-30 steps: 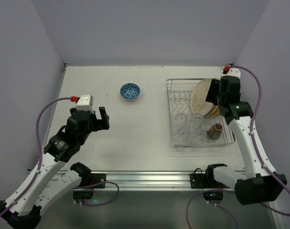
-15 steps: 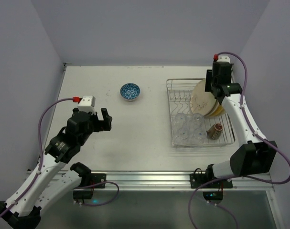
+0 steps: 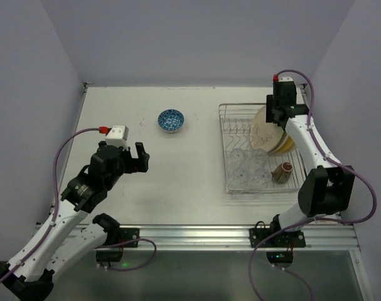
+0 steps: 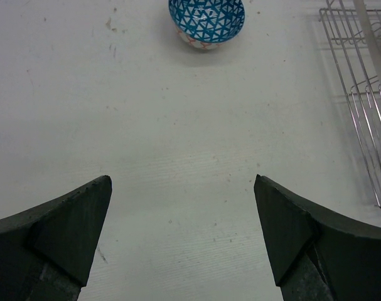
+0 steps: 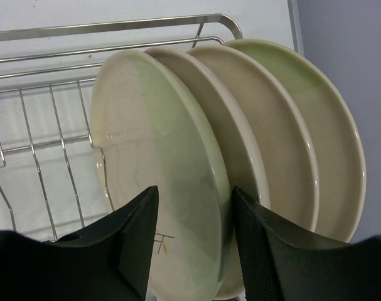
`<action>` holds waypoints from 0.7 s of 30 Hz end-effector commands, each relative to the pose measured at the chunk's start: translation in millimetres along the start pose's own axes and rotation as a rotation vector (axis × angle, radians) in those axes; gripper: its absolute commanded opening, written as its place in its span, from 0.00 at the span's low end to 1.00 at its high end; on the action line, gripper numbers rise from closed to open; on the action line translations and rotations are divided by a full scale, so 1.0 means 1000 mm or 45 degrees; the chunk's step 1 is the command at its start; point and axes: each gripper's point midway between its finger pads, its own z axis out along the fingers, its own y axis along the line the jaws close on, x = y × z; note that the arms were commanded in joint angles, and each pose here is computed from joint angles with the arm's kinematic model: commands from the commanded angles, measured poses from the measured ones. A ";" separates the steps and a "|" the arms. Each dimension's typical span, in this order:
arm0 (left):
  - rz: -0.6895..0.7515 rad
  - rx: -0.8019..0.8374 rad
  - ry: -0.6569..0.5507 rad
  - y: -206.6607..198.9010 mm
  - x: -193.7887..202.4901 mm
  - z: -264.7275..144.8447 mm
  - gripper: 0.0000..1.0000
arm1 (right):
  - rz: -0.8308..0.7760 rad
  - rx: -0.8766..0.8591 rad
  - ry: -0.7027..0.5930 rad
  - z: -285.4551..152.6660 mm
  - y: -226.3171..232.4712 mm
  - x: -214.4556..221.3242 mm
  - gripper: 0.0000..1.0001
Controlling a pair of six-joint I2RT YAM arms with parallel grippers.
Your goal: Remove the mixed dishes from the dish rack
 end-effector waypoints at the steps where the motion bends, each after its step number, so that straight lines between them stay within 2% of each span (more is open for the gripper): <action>1: 0.014 0.039 -0.043 -0.006 -0.007 0.001 1.00 | -0.004 -0.091 -0.012 -0.001 0.009 -0.008 0.52; 7: 0.016 0.040 -0.037 -0.006 -0.006 0.002 1.00 | 0.065 -0.352 0.002 -0.009 0.042 -0.007 0.49; 15: 0.016 0.040 -0.037 -0.007 -0.006 0.002 1.00 | 0.121 -0.405 0.050 -0.003 0.050 -0.002 0.44; 21: 0.025 0.030 -0.015 -0.006 -0.003 0.006 1.00 | 0.162 -0.412 0.040 -0.006 0.051 -0.007 0.31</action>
